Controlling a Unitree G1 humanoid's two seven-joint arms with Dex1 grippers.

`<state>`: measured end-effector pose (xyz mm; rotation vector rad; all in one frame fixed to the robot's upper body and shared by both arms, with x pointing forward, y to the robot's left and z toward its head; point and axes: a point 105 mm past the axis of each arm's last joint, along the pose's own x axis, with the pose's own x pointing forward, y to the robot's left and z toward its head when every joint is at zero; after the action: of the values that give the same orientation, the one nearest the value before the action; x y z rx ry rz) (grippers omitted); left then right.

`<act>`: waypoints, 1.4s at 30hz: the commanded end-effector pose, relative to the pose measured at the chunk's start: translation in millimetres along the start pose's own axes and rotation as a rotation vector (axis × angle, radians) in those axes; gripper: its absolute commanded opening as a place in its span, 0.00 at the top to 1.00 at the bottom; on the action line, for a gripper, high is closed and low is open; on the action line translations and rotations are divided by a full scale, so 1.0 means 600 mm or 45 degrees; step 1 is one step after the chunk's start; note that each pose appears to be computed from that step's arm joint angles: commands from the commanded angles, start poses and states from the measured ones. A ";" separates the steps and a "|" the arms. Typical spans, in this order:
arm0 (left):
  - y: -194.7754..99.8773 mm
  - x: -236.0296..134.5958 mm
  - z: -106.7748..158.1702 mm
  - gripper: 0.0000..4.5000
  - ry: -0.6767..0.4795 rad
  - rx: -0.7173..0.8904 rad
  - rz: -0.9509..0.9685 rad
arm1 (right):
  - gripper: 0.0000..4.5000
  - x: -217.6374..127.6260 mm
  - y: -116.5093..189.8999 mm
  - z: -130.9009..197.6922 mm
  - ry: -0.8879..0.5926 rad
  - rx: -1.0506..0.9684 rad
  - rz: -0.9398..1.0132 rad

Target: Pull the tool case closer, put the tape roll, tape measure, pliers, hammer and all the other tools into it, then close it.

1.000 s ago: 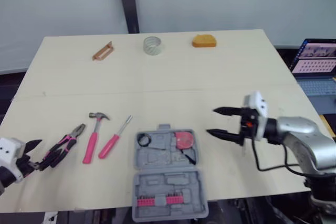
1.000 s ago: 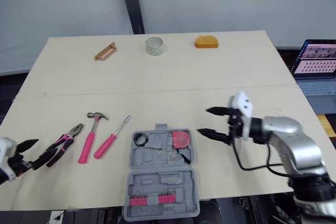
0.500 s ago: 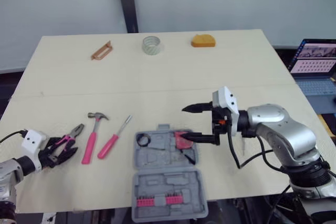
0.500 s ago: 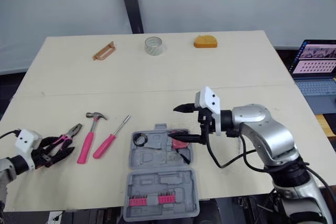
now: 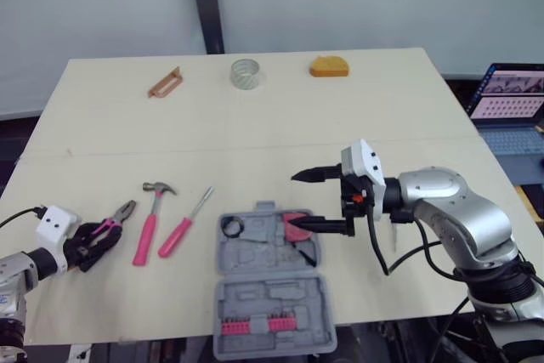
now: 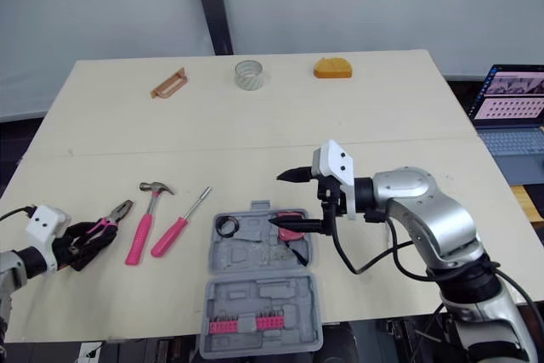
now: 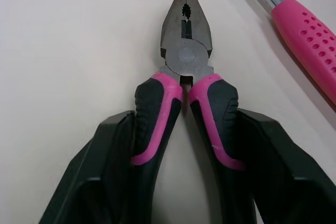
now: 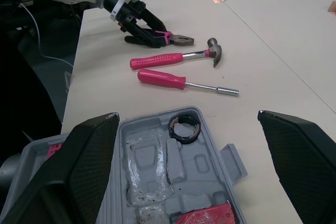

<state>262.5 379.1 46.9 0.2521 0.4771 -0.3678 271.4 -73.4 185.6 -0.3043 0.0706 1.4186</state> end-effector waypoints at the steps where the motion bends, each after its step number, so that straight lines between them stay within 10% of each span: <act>1: 0.000 -0.008 -0.028 0.45 0.083 -0.032 0.019 | 0.00 0.002 0.009 0.025 -0.032 -0.075 0.045; 12: 0.016 -0.019 0.009 0.45 -0.029 0.008 0.084 | 0.00 0.006 0.005 0.048 -0.092 -0.126 0.086; 19: 0.001 -0.025 0.156 0.45 -0.206 0.304 -0.036 | 0.00 0.009 -0.012 0.065 -0.105 -0.179 0.091; 26: -0.115 0.010 0.264 0.45 -0.255 0.568 -0.489 | 0.00 0.034 -0.034 0.075 0.033 -0.353 0.109; 42: -0.275 0.072 0.302 0.45 -0.235 0.811 -0.964 | 0.00 0.133 -0.032 0.031 0.403 -0.348 0.164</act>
<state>305.9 169.2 141.5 0.6071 0.3068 -1.2510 302.7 1.0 182.0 -0.7290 0.1876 1.4965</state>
